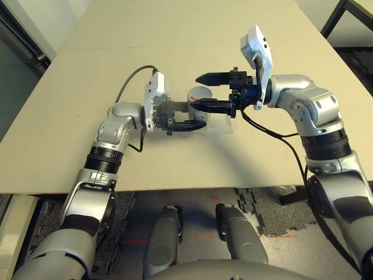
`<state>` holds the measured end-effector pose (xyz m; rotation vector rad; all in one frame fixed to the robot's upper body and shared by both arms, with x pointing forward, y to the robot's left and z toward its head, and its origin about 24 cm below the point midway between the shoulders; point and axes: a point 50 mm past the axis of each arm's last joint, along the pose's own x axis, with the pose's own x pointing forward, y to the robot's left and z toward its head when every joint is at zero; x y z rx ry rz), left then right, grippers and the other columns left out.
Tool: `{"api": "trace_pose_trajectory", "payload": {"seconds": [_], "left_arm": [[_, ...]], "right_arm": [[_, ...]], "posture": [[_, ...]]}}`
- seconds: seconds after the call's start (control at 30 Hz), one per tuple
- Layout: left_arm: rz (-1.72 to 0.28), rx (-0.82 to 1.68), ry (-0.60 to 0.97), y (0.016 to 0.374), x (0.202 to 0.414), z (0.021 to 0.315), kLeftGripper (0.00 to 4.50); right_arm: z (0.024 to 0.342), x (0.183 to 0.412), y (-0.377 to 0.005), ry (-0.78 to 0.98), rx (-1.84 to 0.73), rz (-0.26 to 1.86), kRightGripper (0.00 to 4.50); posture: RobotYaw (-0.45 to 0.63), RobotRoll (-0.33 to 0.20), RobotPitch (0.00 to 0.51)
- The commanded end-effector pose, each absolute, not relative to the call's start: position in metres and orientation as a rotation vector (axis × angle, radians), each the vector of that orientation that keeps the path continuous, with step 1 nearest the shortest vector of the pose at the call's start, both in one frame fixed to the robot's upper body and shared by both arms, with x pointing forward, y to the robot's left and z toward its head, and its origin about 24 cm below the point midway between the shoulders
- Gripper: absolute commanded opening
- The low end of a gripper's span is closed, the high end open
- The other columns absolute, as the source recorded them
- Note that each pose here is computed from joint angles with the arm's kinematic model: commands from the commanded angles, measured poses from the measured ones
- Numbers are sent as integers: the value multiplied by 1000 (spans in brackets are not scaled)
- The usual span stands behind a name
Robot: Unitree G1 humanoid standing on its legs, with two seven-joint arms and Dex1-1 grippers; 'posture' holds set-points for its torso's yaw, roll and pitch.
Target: Pour the medicine from the bottle into the box.
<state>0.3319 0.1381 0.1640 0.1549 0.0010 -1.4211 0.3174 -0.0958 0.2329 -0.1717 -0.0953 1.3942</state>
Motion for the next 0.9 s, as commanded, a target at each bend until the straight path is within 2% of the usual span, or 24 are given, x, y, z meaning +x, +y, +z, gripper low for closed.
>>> {"api": "trace_pose_trajectory", "payload": {"seconds": [0.03,0.27,0.43,0.67,0.9], "left_arm": [[-1423,135,4,141,331,167,2510],[-1425,128,7,141,331,168,2510],[-1490,141,0,133,324,173,2510],[-1582,155,-41,118,306,186,2510],[-1616,163,-51,114,290,194,2510]], "right_arm": [[235,315,-102,-139,-201,1391,2515],[231,316,-105,-114,-210,1407,2515],[227,317,-106,-67,-220,1494,2515],[227,328,-112,-23,-270,1585,2515],[227,339,-117,16,-302,1638,2515]], "posture": [[44,0,166],[40,0,167],[38,0,174],[50,0,180],[108,0,193]]}}
